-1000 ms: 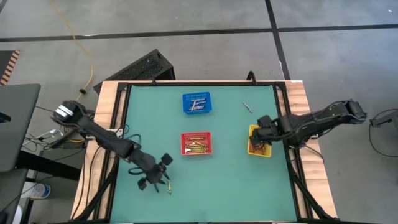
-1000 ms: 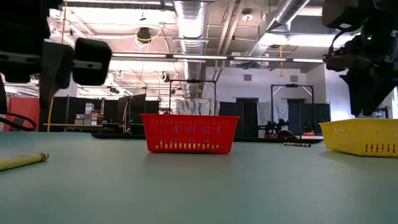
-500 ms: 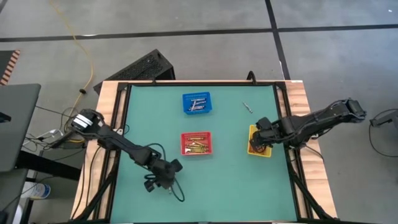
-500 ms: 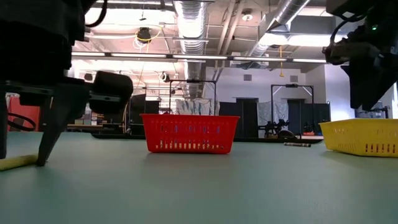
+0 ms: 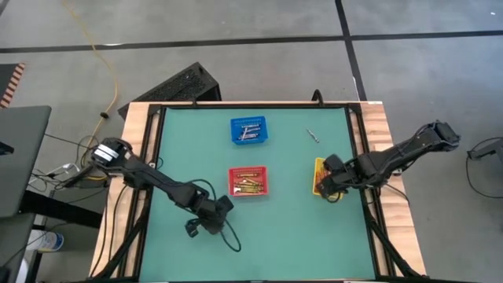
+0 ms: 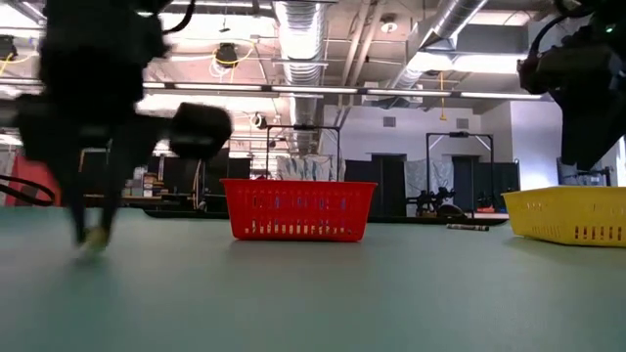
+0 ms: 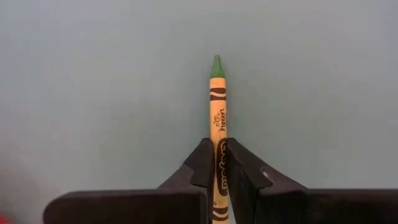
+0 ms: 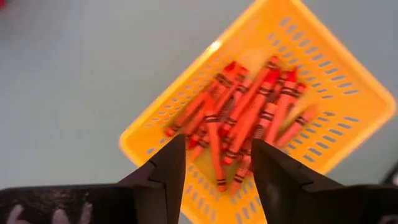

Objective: Sort crayons
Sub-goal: Put the green crayon into the red bin, then put the black crayon into the blue bin, then return to Home Position

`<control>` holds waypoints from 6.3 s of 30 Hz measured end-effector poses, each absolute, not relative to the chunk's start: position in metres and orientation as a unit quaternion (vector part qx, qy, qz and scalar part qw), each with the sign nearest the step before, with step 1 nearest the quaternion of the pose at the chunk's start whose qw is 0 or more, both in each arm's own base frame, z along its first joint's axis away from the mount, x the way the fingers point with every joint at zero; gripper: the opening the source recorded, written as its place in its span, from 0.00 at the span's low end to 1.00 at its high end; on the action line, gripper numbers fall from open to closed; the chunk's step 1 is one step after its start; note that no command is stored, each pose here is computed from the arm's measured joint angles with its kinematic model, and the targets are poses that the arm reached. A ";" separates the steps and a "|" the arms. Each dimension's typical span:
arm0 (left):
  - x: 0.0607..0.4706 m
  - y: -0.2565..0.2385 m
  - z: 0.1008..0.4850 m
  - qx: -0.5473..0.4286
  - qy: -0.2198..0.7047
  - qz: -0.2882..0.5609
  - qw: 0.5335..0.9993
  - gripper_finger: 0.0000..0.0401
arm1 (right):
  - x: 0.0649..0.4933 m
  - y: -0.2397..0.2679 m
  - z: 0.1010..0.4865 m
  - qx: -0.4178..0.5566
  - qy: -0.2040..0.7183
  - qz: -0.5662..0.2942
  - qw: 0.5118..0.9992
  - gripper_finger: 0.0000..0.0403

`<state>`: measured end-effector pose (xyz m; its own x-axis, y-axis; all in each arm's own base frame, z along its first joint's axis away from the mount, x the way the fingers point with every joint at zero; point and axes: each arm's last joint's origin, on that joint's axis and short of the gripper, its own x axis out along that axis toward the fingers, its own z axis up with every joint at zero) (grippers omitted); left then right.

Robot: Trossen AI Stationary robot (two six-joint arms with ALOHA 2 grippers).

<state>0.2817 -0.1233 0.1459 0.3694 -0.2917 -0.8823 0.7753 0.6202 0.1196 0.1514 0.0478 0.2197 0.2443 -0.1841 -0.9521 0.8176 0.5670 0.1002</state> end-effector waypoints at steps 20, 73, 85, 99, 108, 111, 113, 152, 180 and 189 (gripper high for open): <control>0.316 -0.069 0.255 0.129 0.288 -0.191 0.930 0.02 | 0.166 0.079 0.230 0.239 0.373 -0.265 0.857 0.44; 0.234 0.028 0.265 -0.052 0.136 0.149 0.978 0.43 | 0.176 -0.168 0.175 0.215 0.553 -0.338 0.731 0.44; 0.195 0.048 0.244 -0.018 0.049 0.171 0.984 0.43 | 0.187 -0.196 0.142 0.238 0.584 -0.310 0.712 0.43; 0.180 0.048 0.257 0.011 0.023 0.158 0.987 0.43 | 0.200 -0.183 0.141 0.215 0.600 -0.308 0.706 0.03; 0.168 0.044 0.265 0.018 0.010 0.145 0.989 0.43 | 0.231 -0.164 0.222 0.126 0.460 -0.279 0.834 0.01; 0.173 0.044 0.261 0.034 0.025 0.130 0.991 0.43 | 0.263 -0.154 0.245 0.044 0.373 -0.241 0.895 0.01; 0.175 0.044 0.259 0.040 0.029 0.127 0.991 0.43 | 0.284 -0.153 0.251 0.008 0.345 -0.222 0.912 0.01; 0.110 0.027 0.263 0.020 -0.075 0.117 0.990 0.43 | 0.319 -0.109 0.308 0.041 0.413 -0.007 0.910 0.28; 0.090 0.028 0.192 -0.063 -0.144 0.193 0.969 0.43 | 0.158 -0.029 0.192 0.048 0.072 -0.089 0.992 0.28; 0.090 0.028 0.193 -0.072 -0.157 0.205 0.963 0.43 | 0.129 -0.023 0.170 0.079 0.023 -0.094 0.992 0.28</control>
